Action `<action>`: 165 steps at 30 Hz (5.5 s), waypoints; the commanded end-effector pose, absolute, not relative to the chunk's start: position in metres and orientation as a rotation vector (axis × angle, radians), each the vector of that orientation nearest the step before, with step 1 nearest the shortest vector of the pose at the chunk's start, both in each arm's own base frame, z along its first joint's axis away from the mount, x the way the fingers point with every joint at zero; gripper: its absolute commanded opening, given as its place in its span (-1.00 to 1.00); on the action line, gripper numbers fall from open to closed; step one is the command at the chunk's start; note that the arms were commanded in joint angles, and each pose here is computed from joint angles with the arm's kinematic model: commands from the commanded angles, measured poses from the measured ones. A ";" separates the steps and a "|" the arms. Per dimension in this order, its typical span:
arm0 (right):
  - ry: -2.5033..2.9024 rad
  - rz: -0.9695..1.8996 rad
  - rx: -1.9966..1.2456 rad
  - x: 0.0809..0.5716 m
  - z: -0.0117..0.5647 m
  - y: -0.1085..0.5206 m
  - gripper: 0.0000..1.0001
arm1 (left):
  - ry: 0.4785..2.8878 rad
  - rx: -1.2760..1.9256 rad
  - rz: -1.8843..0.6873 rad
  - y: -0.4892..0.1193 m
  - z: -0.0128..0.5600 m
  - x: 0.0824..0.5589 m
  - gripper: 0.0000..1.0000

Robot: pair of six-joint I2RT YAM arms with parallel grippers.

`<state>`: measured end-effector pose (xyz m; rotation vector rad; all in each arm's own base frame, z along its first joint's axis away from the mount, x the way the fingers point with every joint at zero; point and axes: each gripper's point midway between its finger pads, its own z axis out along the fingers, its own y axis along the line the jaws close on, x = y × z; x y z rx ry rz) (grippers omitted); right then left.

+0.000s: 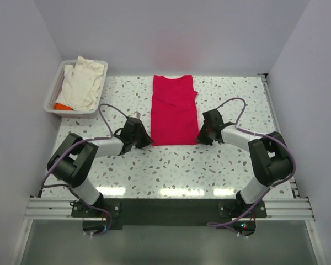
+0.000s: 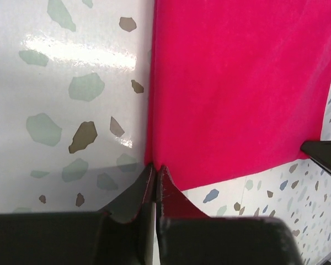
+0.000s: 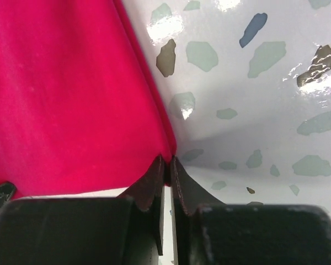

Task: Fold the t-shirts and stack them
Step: Fold the tshirt, then neatly place the folded tshirt to the corner

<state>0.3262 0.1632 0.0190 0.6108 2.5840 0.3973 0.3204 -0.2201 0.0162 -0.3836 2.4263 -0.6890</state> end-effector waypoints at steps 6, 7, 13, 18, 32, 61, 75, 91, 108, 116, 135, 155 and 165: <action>2.577 0.447 0.599 0.312 0.035 0.165 -1.00 | 2.464 -0.364 -0.668 -0.214 0.026 0.304 -1.00; 2.577 0.451 0.594 0.308 0.038 0.164 -1.00 | 2.468 -0.367 -0.664 -0.212 0.027 0.301 -1.00; 2.563 0.518 0.547 0.268 0.061 0.154 -1.00 | 2.468 -0.335 -0.701 -0.197 0.039 0.262 -1.00; 2.558 0.636 0.515 0.220 0.071 0.150 -1.00 | 2.460 -0.313 -0.767 -0.190 0.043 0.217 -1.00; 2.535 0.839 0.496 0.155 0.101 0.149 -1.00 | 2.359 -0.282 -0.911 -0.182 0.077 0.171 -1.00; 2.377 0.559 0.431 0.388 0.191 0.162 -1.00 | 2.248 -0.228 -0.751 -0.219 0.187 0.402 -1.00; 2.412 0.566 0.484 0.535 0.116 0.157 0.05 | 2.206 -0.202 -0.887 -0.216 0.132 0.550 0.28; 2.418 0.291 0.278 0.481 0.127 0.195 -0.10 | 2.237 -0.120 -0.695 -0.217 0.132 0.501 -0.66; 2.480 0.282 0.393 0.531 0.041 0.168 -0.19 | 2.324 -0.283 -0.681 -0.224 0.036 0.548 -0.44; 2.467 0.358 0.395 0.532 0.063 0.169 -0.14 | 2.286 -0.259 -0.719 -0.226 0.057 0.544 -0.18; 2.571 0.304 0.253 0.457 0.098 0.146 0.49 | 2.148 -0.186 -0.692 -0.201 0.178 0.496 0.36; 2.677 0.242 0.282 0.419 0.031 0.173 0.34 | 2.199 -0.107 -0.779 -0.191 0.182 0.380 0.36; 2.662 0.163 0.350 0.421 0.015 0.182 -0.12 | 2.200 -0.062 -0.731 -0.177 0.180 0.350 0.37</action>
